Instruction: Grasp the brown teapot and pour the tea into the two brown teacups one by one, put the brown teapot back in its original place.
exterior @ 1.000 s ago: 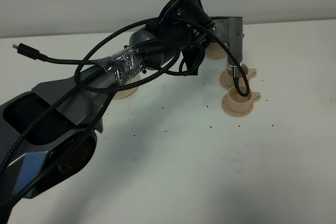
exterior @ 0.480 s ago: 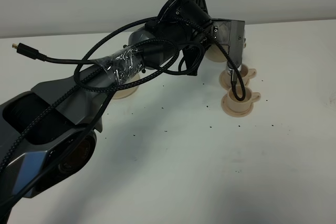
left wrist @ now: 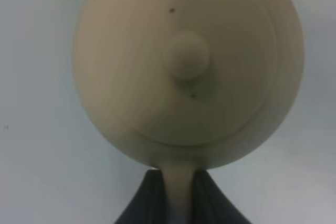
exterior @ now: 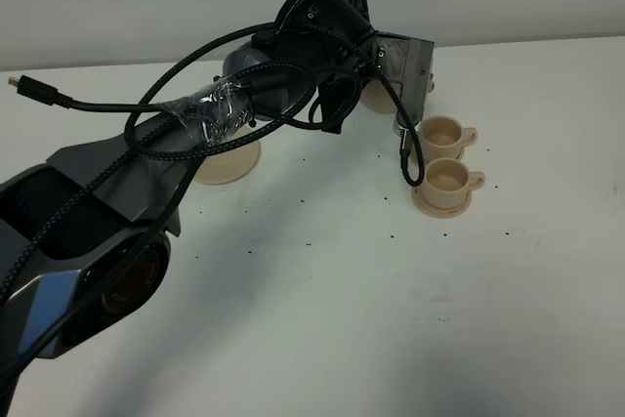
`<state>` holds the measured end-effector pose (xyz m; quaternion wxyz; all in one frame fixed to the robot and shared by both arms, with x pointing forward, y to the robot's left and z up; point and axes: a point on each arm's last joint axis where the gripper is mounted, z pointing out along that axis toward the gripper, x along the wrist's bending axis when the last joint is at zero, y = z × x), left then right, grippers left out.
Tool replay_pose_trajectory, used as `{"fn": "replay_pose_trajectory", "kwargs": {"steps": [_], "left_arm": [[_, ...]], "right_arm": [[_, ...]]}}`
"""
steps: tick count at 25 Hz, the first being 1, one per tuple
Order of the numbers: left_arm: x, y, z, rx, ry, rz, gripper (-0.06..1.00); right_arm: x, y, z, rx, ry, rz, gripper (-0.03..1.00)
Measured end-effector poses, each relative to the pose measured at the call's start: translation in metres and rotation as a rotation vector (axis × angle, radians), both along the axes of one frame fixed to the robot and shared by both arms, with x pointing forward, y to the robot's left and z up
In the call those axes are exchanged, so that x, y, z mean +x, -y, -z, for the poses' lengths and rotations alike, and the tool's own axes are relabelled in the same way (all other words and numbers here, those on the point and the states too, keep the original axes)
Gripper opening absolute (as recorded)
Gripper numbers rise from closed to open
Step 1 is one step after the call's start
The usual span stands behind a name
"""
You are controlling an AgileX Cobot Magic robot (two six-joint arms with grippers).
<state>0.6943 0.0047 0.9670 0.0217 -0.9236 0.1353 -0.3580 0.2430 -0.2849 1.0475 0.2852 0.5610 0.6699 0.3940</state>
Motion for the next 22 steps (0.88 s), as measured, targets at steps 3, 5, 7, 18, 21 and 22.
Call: {"fn": "replay_pose_trajectory", "kwargs": {"steps": [3,5,7,18,21,22], "left_arm": [[0.001,0.002,0.013,0.02,-0.014,0.018,0.12],[0.002,0.003,0.022,0.033,-0.026,0.022,0.12],[0.003,0.003,0.027,0.035,-0.029,0.026,0.12],[0.008,0.007,0.022,0.053,0.055,0.098,0.12],[0.009,0.009,0.02,0.042,0.078,0.122,0.12],[0.009,0.009,0.02,0.045,0.083,0.131,0.12]], "right_arm": [[0.0,0.0,0.0,0.001,0.0,0.0,0.35],[0.0,0.0,0.0,0.001,0.0,0.0,0.35],[0.0,0.0,0.0,0.001,0.0,0.0,0.35],[0.0,0.0,0.0,0.001,0.0,0.0,0.35],[0.0,0.0,0.0,0.001,0.0,0.0,0.35],[0.0,0.0,0.0,0.001,0.0,0.0,0.35]]}}
